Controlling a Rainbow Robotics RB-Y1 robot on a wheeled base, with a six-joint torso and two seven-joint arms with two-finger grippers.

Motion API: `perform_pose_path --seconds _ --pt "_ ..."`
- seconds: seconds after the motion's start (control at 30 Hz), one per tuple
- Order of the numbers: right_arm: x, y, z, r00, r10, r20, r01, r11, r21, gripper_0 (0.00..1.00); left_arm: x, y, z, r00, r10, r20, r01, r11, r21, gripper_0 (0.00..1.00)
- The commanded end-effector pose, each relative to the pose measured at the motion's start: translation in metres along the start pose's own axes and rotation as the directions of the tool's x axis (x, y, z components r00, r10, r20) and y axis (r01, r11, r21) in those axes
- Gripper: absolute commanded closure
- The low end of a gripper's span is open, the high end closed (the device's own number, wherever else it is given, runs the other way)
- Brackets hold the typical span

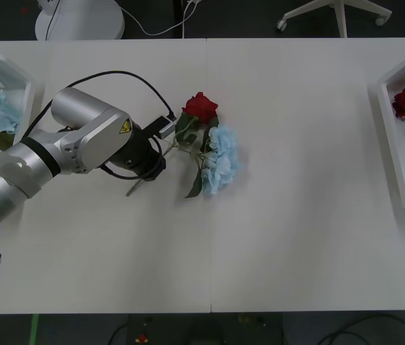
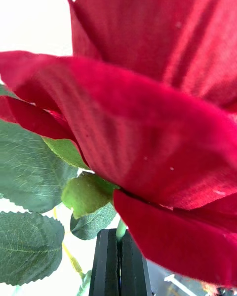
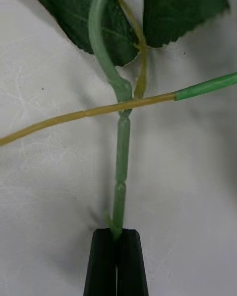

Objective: Put the red flowers into the right box and the blue flowers into the left box

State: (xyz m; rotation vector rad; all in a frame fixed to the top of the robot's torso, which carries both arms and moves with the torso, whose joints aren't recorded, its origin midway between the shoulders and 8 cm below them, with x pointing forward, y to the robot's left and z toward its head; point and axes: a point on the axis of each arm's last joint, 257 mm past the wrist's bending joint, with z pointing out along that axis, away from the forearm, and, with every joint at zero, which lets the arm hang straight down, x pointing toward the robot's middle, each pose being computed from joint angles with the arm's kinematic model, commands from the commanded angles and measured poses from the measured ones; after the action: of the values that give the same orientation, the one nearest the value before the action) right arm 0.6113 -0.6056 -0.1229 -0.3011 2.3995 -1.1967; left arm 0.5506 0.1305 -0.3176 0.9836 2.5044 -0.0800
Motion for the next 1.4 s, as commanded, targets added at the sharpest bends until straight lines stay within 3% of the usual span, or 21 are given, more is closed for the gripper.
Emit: perform_pose_path --seconds 0.03,0.2,0.27,0.4,0.47,0.6,0.7,0.97,1.2,1.4 --pt "-0.031 0.008 -0.012 0.997 -0.052 0.048 0.051 0.998 0.029 1.0 -0.014 -0.008 0.0 0.999 0.028 0.036 -0.029 1.0 0.004 1.0" --pt "-0.035 0.016 -0.013 0.997 -0.051 0.056 0.05 0.999 0.022 1.0 -0.035 0.003 -0.017 0.995 -0.004 0.098 0.004 1.0 0.005 1.0" --pt "-0.036 0.016 -0.013 0.997 -0.05 0.059 0.049 0.999 0.021 0.9 -0.045 0.007 -0.025 0.992 -0.017 0.127 0.016 1.0 0.01 1.0" --pt "-0.037 0.016 -0.013 0.997 -0.048 0.064 0.046 0.999 0.021 0.53 -0.065 0.007 -0.043 0.983 -0.033 0.182 0.029 0.999 0.026 1.0" --pt "-0.036 0.015 -0.013 0.997 -0.047 0.063 0.045 0.999 0.022 0.41 -0.072 0.007 -0.055 0.98 -0.048 0.195 0.04 0.998 0.043 1.0" --pt "-0.034 0.013 -0.012 0.998 -0.03 0.062 0.029 0.999 0.016 0.31 -0.076 0.01 -0.078 0.971 -0.101 0.216 0.083 0.992 0.09 1.0" --pt "-0.034 0.01 -0.012 0.996 0.056 0.072 -0.052 0.997 -0.051 0.19 -0.077 0.02 -0.107 0.931 -0.222 0.289 0.174 0.968 0.183 1.0" --pt "-0.047 -0.008 -0.035 0.983 0.132 0.129 -0.097 0.964 -0.248 0.11 -0.059 0.063 -0.17 0.86 -0.362 0.36 0.274 0.922 0.273 1.0" --pt "-0.066 0.001 -0.093 0.974 0.064 0.217 0.042 0.892 -0.45 0.08 -0.039 0.079 -0.225 0.803 -0.464 0.375 0.297 0.856 0.422 1.0" --pt "-0.085 0.034 -0.149 0.937 -0.011 0.349 0.224 0.786 -0.577 0.06 -0.048 0.058 -0.259 0.768 -0.497 0.403 0.203 0.786 0.583 1.0"
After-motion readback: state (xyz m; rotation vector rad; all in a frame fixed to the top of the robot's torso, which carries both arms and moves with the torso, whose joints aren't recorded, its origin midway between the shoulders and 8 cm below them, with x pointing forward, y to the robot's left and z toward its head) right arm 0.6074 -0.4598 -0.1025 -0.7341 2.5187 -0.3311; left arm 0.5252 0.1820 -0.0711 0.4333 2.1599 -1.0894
